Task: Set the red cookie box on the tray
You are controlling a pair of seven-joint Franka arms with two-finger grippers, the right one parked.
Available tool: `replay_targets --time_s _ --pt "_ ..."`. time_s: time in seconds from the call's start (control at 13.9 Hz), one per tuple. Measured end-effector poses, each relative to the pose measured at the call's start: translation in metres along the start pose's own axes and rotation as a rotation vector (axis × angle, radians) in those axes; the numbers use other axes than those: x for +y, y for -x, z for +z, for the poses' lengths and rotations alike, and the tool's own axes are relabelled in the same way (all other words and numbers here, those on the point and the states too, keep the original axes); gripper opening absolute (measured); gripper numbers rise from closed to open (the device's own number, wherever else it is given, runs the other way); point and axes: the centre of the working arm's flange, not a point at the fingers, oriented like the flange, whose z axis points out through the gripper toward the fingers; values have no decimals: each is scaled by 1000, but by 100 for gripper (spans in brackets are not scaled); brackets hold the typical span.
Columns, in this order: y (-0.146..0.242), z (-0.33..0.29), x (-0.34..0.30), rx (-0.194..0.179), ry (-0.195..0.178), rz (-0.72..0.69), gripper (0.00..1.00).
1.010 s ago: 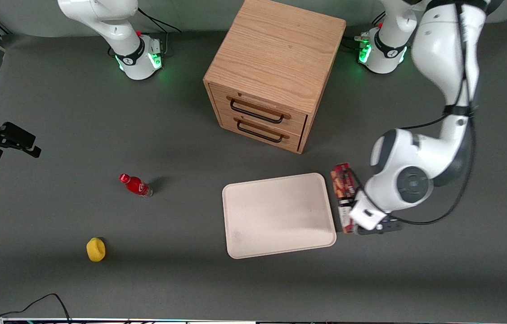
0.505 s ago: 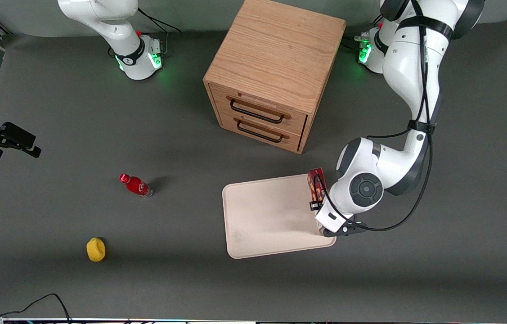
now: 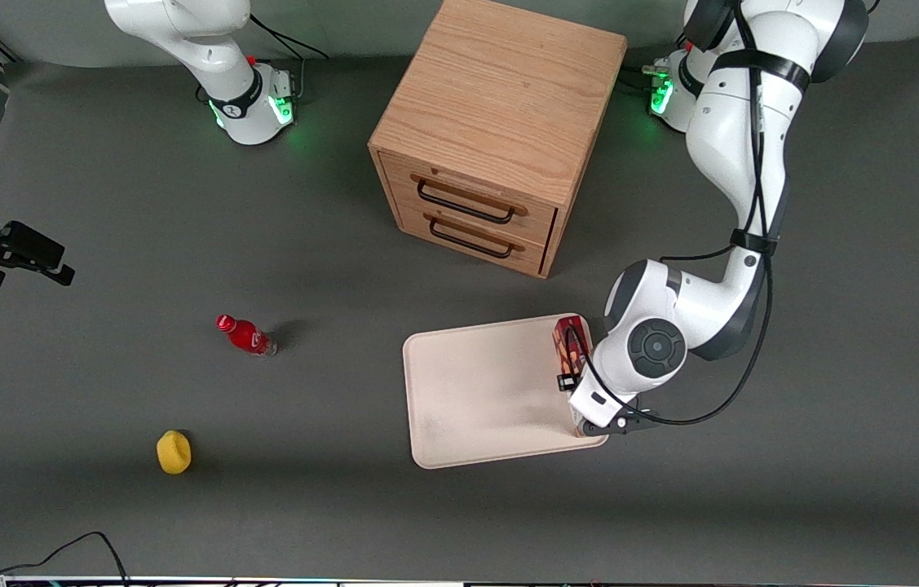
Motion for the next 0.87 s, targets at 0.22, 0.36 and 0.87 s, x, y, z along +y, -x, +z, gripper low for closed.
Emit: replay_targets --time_s 0.22,0.36,0.87 --pt "-5 -14 -6 1 -29 1 77" --pt "-12 -40 -20 -2 -38 -13 96" --pt "-19 -201 -140 -37 -55 88 100"
